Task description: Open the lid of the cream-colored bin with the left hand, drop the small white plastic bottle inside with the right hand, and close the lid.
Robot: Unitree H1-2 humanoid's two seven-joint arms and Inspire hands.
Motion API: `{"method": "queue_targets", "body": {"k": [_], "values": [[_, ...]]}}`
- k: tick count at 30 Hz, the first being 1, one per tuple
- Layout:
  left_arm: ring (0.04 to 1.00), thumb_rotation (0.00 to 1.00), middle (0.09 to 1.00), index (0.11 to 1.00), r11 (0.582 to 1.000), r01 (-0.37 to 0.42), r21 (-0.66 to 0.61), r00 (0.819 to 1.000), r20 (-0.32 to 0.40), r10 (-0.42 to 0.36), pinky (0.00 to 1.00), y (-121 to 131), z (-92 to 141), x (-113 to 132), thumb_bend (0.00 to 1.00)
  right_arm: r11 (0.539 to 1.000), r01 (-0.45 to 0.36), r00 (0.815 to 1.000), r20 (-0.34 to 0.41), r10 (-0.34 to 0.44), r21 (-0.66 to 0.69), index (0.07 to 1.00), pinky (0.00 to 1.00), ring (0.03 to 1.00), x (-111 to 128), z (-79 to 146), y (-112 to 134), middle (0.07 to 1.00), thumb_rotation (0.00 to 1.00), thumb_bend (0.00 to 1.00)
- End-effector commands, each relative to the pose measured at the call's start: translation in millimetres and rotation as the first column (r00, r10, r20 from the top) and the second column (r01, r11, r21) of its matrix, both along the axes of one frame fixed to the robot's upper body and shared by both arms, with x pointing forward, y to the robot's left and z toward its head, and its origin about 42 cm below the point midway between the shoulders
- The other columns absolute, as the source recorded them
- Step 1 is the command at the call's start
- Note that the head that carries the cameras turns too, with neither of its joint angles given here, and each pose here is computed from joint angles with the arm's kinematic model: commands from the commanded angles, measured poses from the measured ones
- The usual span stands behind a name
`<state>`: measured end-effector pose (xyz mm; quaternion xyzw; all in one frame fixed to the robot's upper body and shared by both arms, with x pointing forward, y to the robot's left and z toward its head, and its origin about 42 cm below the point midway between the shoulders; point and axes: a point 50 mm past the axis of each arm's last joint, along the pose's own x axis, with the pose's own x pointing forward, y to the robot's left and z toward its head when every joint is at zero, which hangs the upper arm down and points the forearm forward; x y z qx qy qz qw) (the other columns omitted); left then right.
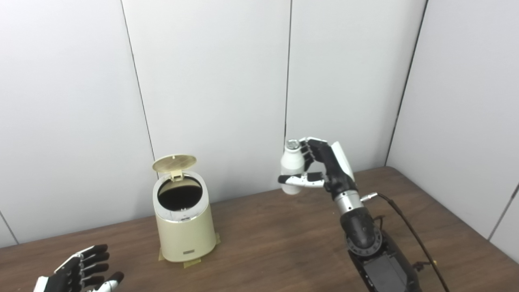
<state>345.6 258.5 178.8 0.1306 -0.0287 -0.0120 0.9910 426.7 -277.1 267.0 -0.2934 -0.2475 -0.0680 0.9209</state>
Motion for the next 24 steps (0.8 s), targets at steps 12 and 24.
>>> {"method": "queue_targets", "body": {"k": [12, 24], "values": [[0.669, 0.05, 0.714, 0.722, 1.000, 0.009, -0.004, 0.998, 0.056, -0.009, 0.60, -25, 0, 10, 0.71, 0.973, -0.231, 0.968, 0.099, 0.229, 0.006, 0.524, 0.31, 0.399, 12, 47, 79, 0.478, 0.00, 0.52], [0.673, 0.14, 0.704, 0.716, 0.999, 0.020, -0.032, 0.998, 0.062, -0.018, 0.61, -46, -4, 13, 0.75, 0.949, -0.290, 0.957, 0.033, 0.288, 0.127, 0.544, 0.30, 0.379, 21, 48, 137, 0.468, 0.00, 0.51]]}}
